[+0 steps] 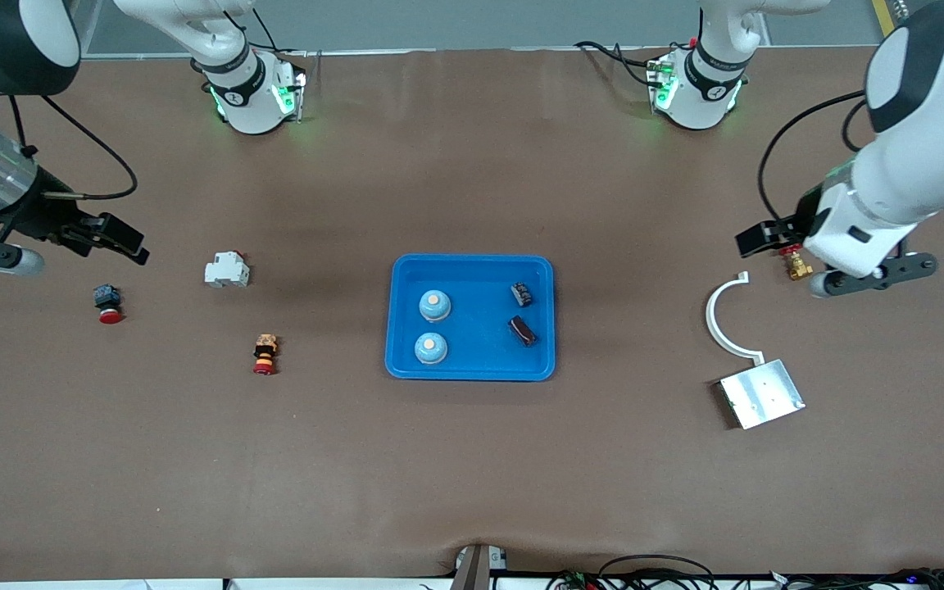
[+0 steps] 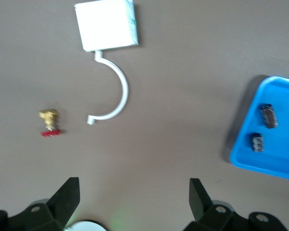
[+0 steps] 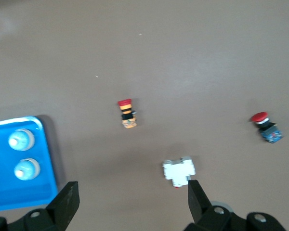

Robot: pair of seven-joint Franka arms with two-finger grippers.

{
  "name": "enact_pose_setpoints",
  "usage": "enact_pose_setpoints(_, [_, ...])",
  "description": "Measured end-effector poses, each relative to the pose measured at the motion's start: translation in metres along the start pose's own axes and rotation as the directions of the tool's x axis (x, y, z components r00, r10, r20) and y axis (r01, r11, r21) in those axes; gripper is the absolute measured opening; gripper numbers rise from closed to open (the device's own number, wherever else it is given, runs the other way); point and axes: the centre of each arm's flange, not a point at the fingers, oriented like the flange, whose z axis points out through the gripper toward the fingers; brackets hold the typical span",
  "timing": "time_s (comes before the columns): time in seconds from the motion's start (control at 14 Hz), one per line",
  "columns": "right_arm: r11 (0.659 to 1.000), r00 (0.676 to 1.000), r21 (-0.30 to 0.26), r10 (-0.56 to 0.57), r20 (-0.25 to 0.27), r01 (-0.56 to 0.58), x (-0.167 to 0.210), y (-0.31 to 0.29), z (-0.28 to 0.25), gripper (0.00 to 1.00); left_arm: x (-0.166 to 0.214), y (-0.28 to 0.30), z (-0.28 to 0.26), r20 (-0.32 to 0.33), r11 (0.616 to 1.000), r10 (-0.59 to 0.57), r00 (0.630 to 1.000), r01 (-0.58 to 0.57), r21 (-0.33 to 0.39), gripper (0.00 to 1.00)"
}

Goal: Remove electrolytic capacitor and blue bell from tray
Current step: 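Move the right gripper to a bell while the left gripper reaches a capacitor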

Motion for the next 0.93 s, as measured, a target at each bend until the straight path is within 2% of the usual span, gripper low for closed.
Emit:
enact_pose_setpoints(0.14, [1.000,1.000,0.020,0.020,-0.010,-0.020,-0.001,-0.012,0.002,1.00,0.004,0.011,0.016,0.052,0.999,-0.037,0.998,0.039,-0.037,1.00])
enact_pose_setpoints(0.43, [0.998,0.999,0.045,0.038,-0.024,-0.037,0.006,-0.025,0.020,1.00,0.009,0.047,0.056,0.118,0.993,-0.106,0.987,0.110,-0.033,1.00])
enact_pose_setpoints(0.64, [0.994,0.995,0.046,0.096,0.004,-0.096,0.005,-0.058,0.047,1.00,0.010,0.080,0.080,0.131,0.982,-0.178,0.975,0.185,-0.045,1.00])
enact_pose_setpoints(0.93, [0.984,0.983,0.028,0.176,0.048,-0.177,-0.015,-0.124,0.088,1.00,0.011,0.121,0.109,0.114,0.955,-0.281,0.953,0.290,-0.064,1.00])
